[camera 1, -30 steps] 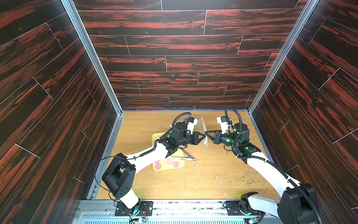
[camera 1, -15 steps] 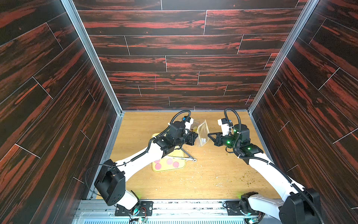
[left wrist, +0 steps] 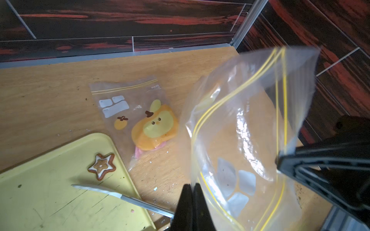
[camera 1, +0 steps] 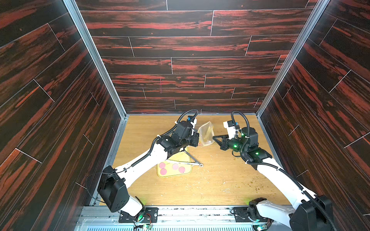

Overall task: Put the cookies into a resealable bag to prevent moisture
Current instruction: Open the ziploc bag.

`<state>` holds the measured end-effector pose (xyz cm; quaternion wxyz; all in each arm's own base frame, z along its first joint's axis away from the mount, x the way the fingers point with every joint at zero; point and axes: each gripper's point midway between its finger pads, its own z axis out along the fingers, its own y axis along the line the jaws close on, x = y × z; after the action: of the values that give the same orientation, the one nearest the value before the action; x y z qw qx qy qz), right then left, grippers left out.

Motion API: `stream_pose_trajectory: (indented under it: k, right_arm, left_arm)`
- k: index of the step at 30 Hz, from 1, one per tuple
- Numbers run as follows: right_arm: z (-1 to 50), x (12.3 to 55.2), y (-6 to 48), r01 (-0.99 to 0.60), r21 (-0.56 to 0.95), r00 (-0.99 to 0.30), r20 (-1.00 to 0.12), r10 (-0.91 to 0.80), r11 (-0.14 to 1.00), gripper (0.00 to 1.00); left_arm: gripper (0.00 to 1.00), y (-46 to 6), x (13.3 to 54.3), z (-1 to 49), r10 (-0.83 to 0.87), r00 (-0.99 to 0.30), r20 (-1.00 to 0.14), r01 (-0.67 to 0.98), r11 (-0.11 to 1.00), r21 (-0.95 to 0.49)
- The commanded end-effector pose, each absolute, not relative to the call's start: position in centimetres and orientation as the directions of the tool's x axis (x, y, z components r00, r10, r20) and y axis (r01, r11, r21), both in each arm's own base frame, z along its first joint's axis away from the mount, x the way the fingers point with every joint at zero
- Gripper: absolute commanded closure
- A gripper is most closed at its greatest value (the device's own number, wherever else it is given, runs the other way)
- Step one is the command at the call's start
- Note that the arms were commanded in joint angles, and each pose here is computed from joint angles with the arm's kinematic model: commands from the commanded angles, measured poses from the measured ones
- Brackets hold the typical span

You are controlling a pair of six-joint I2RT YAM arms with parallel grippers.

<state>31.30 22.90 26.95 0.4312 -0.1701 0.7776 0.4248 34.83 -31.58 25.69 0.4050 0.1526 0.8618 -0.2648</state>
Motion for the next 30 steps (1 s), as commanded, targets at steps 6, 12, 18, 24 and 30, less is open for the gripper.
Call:
stream_pose_trajectory:
  k: [6,12,18,24,30]
  right_arm:
    - [28.6,30.9,25.4,-0.687,0.551,-0.562,-0.816,0.135,0.473,1.00]
    - [28.4,30.7,25.6,-0.689,0.559,-0.568,-0.812,0.135,0.462,1.00]
    - [28.4,30.4,25.5,-0.686,0.563,-0.570,-0.810,0.141,0.460,1.00]
    - [26.9,31.7,24.3,-0.620,0.539,-0.574,-0.807,0.139,0.570,1.00]
    - [24.2,34.7,24.1,-0.546,0.420,-0.563,-0.824,0.053,0.725,1.00]
  left_arm:
    - [0.79,-34.2,34.5,26.8,0.034,-0.653,-0.757,0.538,0.724,-0.431]
    - [0.70,-34.7,34.8,27.2,0.013,-0.656,-0.755,0.543,0.703,-0.460]
    - [0.78,-33.9,35.7,26.8,0.006,-0.661,-0.750,0.523,0.720,-0.456]
    - [1.00,-31.6,35.3,27.4,0.050,-0.652,-0.757,0.505,0.773,-0.383]
    - [1.00,-29.1,32.5,28.1,0.093,-0.696,-0.712,0.480,0.797,-0.365]
